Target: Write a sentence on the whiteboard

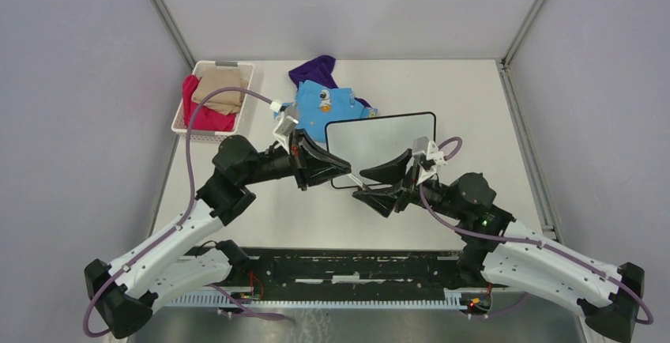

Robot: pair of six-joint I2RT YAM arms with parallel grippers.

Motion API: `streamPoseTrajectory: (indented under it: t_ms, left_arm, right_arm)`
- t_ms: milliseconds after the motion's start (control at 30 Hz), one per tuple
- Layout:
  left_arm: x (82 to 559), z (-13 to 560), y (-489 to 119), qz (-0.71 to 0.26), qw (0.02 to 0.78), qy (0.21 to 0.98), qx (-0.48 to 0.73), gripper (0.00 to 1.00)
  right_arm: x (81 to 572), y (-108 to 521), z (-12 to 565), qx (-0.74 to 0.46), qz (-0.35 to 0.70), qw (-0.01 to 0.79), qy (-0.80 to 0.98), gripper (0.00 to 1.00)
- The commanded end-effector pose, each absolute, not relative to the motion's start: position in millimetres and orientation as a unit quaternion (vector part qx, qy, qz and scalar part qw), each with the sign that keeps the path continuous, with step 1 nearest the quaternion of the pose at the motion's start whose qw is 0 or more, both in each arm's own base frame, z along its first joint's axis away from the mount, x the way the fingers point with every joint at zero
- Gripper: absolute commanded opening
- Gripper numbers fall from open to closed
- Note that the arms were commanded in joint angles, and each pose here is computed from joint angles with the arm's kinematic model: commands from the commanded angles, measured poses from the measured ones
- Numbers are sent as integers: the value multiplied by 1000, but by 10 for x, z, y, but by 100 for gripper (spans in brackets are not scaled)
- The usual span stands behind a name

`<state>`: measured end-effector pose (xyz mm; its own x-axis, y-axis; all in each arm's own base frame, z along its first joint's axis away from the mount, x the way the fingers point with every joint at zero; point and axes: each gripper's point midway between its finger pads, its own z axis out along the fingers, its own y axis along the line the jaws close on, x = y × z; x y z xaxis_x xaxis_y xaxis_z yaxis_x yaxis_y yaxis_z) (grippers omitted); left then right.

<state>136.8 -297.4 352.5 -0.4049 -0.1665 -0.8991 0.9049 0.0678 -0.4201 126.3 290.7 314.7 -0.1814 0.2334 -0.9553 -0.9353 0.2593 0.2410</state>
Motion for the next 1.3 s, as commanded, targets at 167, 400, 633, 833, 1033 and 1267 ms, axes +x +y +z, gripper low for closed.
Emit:
streamPoseTrajectory:
  t_ms: [167, 400, 633, 833, 1033, 1267]
  left_arm:
    - [1453, 4225, -2729, -657, 522, 511, 185, 2]
    - [1405, 4386, -2658, -690, 517, 483, 153, 2]
    - [1468, 4514, -2592, -708, 521, 465, 107, 2]
    - [1574, 4547, -2531, -703, 532, 466, 67, 2]
    - [1649, 4531, -2530, -691, 539, 479, 50, 2]
    - [1719, 4454, -2532, -674, 544, 499, 40, 2]
  right_arm:
    - [1321, 2753, 3729, -206, 585, 612, 491, 64]
    - [1217, 2737, 4068, -176, 645, 608, 428, 59]
    - [1184, 2720, 4356, -136, 700, 592, 376, 63]
    - [1288, 2718, 4469, -102, 707, 592, 373, 57]
    - [1424, 2692, 4485, -57, 713, 588, 378, 57]
    - [1485, 2764, 4548, -49, 722, 575, 383, 52]
